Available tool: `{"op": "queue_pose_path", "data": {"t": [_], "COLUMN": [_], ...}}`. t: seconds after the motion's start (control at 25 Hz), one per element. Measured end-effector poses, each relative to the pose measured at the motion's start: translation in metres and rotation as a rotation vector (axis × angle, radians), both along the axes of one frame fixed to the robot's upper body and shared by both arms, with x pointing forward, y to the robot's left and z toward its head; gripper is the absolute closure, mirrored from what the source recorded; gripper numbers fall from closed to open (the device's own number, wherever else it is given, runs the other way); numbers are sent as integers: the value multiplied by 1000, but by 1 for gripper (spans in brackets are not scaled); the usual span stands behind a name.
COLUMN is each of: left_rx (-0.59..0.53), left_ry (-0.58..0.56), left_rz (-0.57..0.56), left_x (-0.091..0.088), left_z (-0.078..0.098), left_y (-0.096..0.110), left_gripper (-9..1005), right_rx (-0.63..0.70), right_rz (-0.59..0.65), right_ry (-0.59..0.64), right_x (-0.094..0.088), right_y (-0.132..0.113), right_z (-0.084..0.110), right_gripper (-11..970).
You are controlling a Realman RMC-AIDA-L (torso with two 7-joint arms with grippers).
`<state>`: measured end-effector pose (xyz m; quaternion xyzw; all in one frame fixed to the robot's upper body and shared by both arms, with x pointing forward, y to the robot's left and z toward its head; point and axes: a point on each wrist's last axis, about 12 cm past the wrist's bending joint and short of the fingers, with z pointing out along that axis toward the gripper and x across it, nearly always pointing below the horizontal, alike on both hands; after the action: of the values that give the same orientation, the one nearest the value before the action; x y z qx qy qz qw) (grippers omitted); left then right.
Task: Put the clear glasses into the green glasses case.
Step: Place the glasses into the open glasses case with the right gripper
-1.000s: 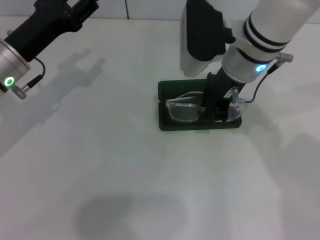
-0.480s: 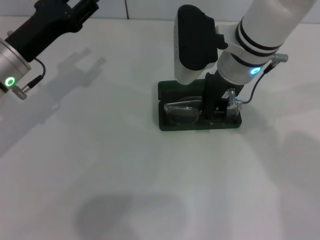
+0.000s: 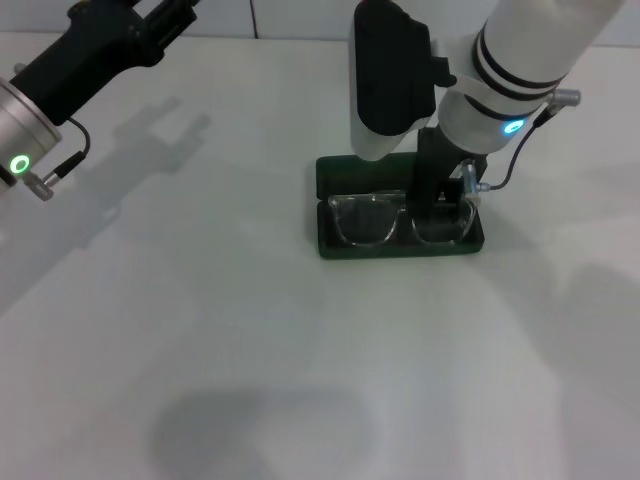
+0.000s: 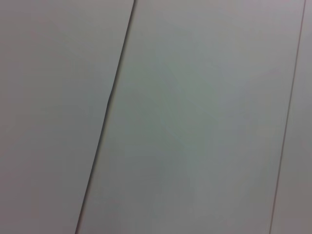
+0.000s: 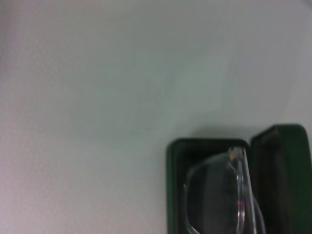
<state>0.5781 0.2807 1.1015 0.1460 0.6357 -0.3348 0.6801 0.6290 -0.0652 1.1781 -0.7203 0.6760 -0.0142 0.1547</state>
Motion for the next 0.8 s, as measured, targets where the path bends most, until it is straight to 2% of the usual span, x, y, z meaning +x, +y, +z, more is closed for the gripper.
{"op": "queue_pose_path", "data": {"t": [0.32, 0.52, 0.8], "left_rx": [8, 10, 11], "left_ry": [0, -2, 0], "left_rz": [-4, -3, -4], "left_x": [0, 0, 0], "left_z": [0, 0, 0], "left_y": [0, 0, 0], "left_gripper": [378, 378, 378], "right_rx": [10, 31, 23], "right_rz": [13, 44, 45], "right_ry": [-30, -21, -7], "right_x": [-7, -18, -25], "right_y": [2, 3, 3], "right_z": [4, 10, 4], "right_gripper": [807, 807, 807]}}
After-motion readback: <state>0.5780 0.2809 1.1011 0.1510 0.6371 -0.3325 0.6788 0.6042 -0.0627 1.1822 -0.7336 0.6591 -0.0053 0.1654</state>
